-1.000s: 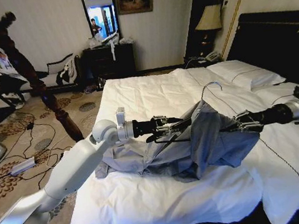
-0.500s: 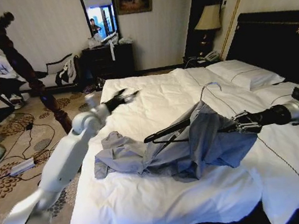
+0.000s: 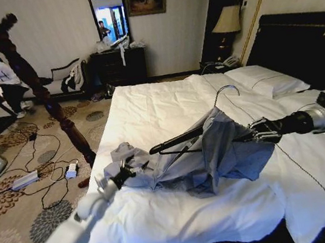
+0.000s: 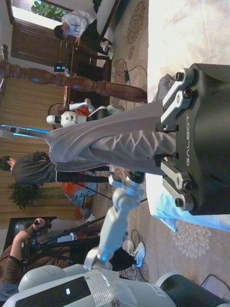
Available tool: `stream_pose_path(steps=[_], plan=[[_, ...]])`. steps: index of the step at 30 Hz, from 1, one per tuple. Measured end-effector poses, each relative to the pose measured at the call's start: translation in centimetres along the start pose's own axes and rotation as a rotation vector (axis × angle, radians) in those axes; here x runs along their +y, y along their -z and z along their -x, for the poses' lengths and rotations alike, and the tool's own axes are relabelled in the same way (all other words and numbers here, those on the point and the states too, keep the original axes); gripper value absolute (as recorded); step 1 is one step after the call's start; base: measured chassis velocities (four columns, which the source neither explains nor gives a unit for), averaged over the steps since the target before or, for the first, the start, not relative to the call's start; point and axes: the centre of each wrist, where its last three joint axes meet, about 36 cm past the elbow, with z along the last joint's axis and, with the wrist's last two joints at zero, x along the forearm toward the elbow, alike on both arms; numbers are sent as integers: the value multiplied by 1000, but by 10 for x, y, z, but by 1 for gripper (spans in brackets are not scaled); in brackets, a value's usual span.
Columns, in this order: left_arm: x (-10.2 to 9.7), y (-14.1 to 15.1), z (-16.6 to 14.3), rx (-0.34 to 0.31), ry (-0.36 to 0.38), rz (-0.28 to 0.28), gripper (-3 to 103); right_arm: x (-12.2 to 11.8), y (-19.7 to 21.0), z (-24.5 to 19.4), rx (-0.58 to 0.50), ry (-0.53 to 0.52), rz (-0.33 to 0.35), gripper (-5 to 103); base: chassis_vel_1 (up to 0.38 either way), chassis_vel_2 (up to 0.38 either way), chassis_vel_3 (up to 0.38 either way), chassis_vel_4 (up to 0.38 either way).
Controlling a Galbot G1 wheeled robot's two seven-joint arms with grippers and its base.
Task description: Pick up the clothes from the bed and hang them on the clothes hanger.
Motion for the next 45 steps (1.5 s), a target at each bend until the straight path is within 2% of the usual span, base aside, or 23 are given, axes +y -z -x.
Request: stream_pose_path(steps=[1, 2, 7, 14, 20, 23, 26, 28, 29, 30, 31, 32, 34, 35, 36, 38, 39, 41, 42, 43, 45], plan=[[-13, -10, -7, 5, 26, 36, 100, 0, 0, 1, -1, -3, -4, 16, 0, 0, 0, 0], [-13, -10, -7, 5, 26, 36, 100, 0, 0, 1, -1, -3, -4, 16, 0, 0, 0, 0], [-41, -30, -32, -15, 42, 149, 100, 1, -2, 1, -5, -8, -15, 16, 0, 0, 0, 0], [-54, -41, -34, -21, 36, 169, 100, 1, -6, 0, -5, -15, -16, 16, 0, 0, 0, 0], [-73, -52, -29, -38, 12, 159, 100, 2, -3, 3, -13, -5, -25, 16, 0, 0, 0, 0], [-76, -53, -25, -50, 8, 145, 102, 2, -2, 3, -15, -5, -27, 16, 0, 0, 0, 0], [-75, -50, -16, -76, 4, 105, 93, 3, -1, 4, -16, -3, -31, 16, 0, 0, 0, 0], [-74, -49, -14, -83, 2, 92, 93, 3, -1, 5, -17, -1, -33, 16, 0, 0, 0, 0], [-71, -47, -11, -93, -1, 66, 82, 3, 0, 6, -18, 3, -35, 16, 0, 0, 0, 0], [-70, -46, -10, -98, -4, 48, 82, 3, 0, 6, -19, 5, -36, 16, 0, 0, 0, 0], [-67, -44, -10, -104, -12, 9, 77, 3, 2, 8, -19, 9, -39, 16, 0, 0, 0, 0], [-67, -44, -10, -104, -12, 9, 77, 3, 2, 8, -19, 9, -39, 16, 0, 0, 0, 0], [-61, -40, -11, -107, -31, -50, 66, 4, 3, 8, -19, 13, -42, 16, 0, 0, 0, 0], [-56, -37, -13, -103, -51, -98, 60, 4, 4, 9, -18, 15, -45, 16, 0, 0, 0, 0], [-56, -37, -13, -103, -51, -98, 60, 4, 4, 9, -18, 15, -45, 16, 0, 0, 0, 0], [-50, -31, -19, -94, -91, -180, 46, 3, 5, 8, -19, 17, -49, 16, 0, 0, 0, 0], [-50, -31, -19, -94, -91, -180, 46, 3, 5, 8, -19, 17, -49, 16, 0, 0, 0, 0], [-46, -28, -24, -84, -130, -222, 47, 3, 6, 8, -19, 19, -51, 16, 0, 0, 0, 0], [-43, -24, -29, -76, -175, -242, 53, 3, 7, 8, -20, 21, -53, 16, 0, 0, 0, 0], [-43, -24, -29, -76, -175, -242, 53, 3, 7, 8, -20, 21, -53, 16, 0, 0, 0, 0], [-28, -10, -46, -40, -250, -262, 75, 3, 7, 7, -20, 25, -57, 16, 0, 0, 0, 0]])
